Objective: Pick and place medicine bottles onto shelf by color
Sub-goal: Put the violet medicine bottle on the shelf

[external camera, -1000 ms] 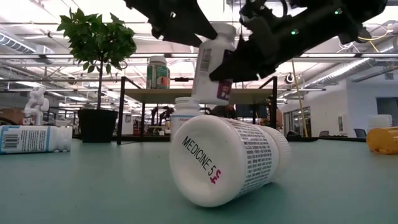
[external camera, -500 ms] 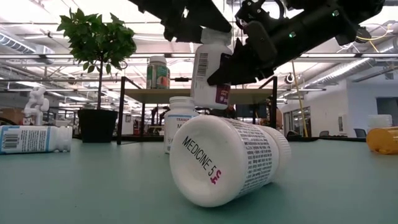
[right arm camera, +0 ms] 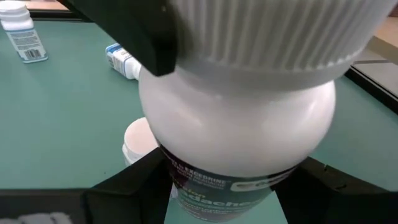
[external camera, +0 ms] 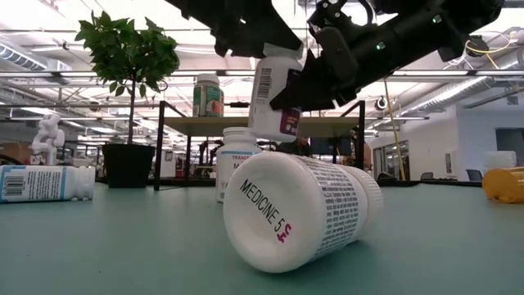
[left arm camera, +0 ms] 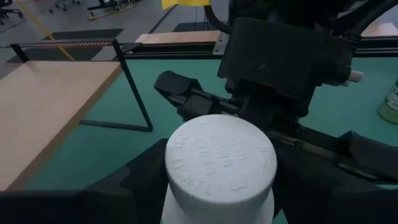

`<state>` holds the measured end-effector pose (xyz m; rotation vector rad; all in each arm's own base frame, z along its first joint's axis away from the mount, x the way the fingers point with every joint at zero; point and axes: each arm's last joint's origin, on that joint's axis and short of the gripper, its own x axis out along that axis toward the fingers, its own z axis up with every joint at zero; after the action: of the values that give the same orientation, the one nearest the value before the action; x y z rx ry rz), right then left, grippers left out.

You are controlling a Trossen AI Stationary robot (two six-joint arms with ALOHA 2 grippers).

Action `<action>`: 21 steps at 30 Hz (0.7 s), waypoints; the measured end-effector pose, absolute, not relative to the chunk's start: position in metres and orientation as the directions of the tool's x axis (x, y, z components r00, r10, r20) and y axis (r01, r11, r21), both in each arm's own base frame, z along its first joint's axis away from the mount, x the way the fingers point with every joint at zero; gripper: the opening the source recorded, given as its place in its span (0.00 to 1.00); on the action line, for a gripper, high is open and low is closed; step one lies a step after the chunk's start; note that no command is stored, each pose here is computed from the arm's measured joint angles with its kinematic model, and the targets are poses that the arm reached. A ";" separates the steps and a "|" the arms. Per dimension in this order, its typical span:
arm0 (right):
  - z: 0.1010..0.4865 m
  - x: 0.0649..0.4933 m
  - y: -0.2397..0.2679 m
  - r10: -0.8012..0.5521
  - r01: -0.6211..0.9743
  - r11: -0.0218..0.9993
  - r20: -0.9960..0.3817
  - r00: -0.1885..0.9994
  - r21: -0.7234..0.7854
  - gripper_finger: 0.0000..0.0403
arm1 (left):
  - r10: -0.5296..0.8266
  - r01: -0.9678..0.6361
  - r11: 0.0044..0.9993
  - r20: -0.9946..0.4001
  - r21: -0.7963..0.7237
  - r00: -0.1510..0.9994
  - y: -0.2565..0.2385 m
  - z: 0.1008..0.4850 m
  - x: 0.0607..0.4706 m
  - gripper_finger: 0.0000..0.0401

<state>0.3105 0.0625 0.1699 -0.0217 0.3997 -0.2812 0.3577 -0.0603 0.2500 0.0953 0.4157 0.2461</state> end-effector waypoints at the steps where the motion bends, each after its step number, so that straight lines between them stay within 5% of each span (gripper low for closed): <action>1: 0.170 0.311 0.062 -0.273 0.264 0.961 -0.376 0.885 -0.078 0.58 | 0.257 -0.218 0.965 -0.388 0.143 0.885 -0.060 0.250 0.358 0.59; 12: 0.203 0.294 0.062 -0.256 0.249 0.966 -0.312 0.915 -0.063 0.84 | 0.296 -0.253 0.954 -0.401 0.159 0.867 -0.051 0.280 0.331 0.60; 21: 0.216 0.240 0.050 -0.272 0.281 0.960 -0.202 0.941 0.014 0.86 | 0.435 -0.399 0.900 -0.351 0.174 0.829 -0.019 0.337 0.269 0.61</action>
<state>0.2403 0.0496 0.2156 0.0424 0.1996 -0.2824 0.2690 -0.0187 0.3371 0.0945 0.3951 0.4433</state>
